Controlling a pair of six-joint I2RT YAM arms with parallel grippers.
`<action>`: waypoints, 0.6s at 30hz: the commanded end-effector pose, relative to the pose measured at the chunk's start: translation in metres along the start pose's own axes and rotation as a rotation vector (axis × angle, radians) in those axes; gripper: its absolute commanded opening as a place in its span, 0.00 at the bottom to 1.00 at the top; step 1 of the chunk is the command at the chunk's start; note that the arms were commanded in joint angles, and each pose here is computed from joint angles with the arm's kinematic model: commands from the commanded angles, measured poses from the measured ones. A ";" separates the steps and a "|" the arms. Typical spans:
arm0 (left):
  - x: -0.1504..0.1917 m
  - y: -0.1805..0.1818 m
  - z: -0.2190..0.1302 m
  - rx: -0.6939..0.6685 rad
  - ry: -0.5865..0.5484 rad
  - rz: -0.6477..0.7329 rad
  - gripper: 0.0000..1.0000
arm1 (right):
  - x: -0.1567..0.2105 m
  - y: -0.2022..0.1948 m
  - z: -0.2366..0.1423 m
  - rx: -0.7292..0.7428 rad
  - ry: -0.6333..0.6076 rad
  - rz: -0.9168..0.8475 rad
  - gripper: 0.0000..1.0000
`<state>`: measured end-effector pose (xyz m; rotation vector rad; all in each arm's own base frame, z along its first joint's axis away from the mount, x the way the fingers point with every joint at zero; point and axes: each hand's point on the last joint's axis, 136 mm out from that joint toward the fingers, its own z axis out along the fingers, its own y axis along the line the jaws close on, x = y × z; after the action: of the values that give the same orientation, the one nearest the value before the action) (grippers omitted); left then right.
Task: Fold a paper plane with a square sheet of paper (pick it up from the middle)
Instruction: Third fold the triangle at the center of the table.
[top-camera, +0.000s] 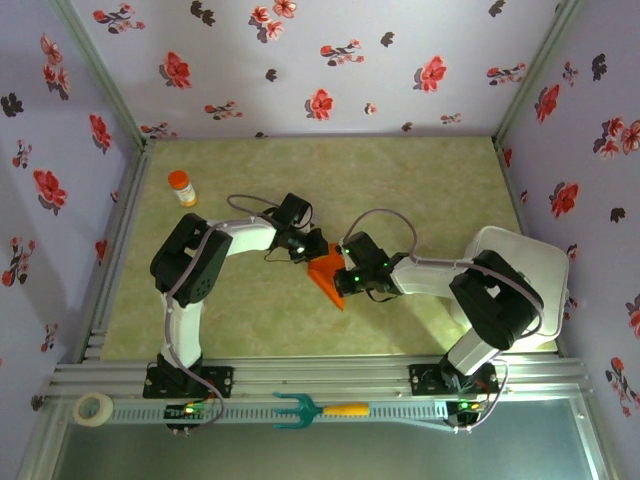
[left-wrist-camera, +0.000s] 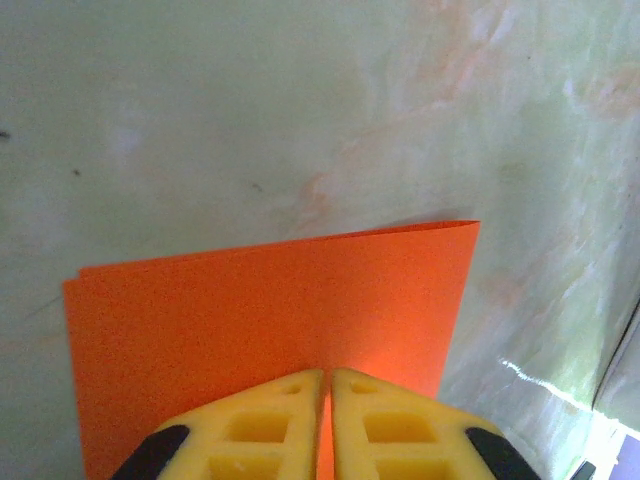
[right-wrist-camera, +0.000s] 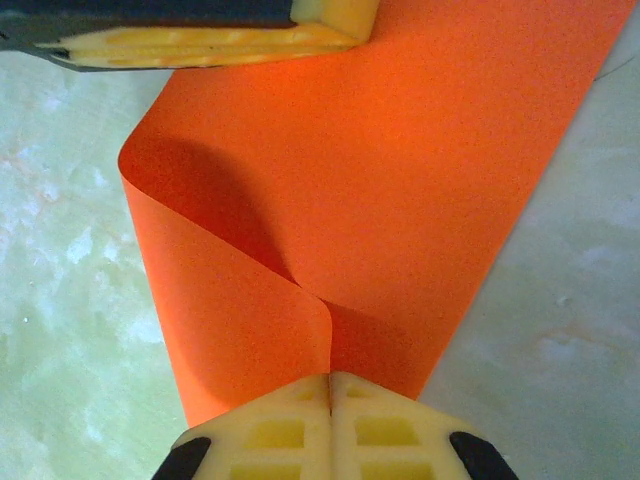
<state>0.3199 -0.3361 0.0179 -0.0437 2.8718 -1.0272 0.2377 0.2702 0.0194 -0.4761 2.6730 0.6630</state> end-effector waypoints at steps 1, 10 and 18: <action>0.014 0.019 0.004 -0.057 0.036 -0.023 0.13 | -0.009 -0.002 -0.006 0.018 -0.023 0.004 0.00; 0.014 0.019 0.004 -0.058 0.037 -0.023 0.13 | -0.010 -0.003 -0.003 0.023 -0.023 0.008 0.00; 0.014 0.019 0.004 -0.058 0.038 -0.024 0.13 | -0.005 -0.006 0.000 0.030 -0.009 0.014 0.00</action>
<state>0.3199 -0.3361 0.0179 -0.0437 2.8718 -1.0272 0.2385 0.2697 0.0192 -0.4739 2.6715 0.6574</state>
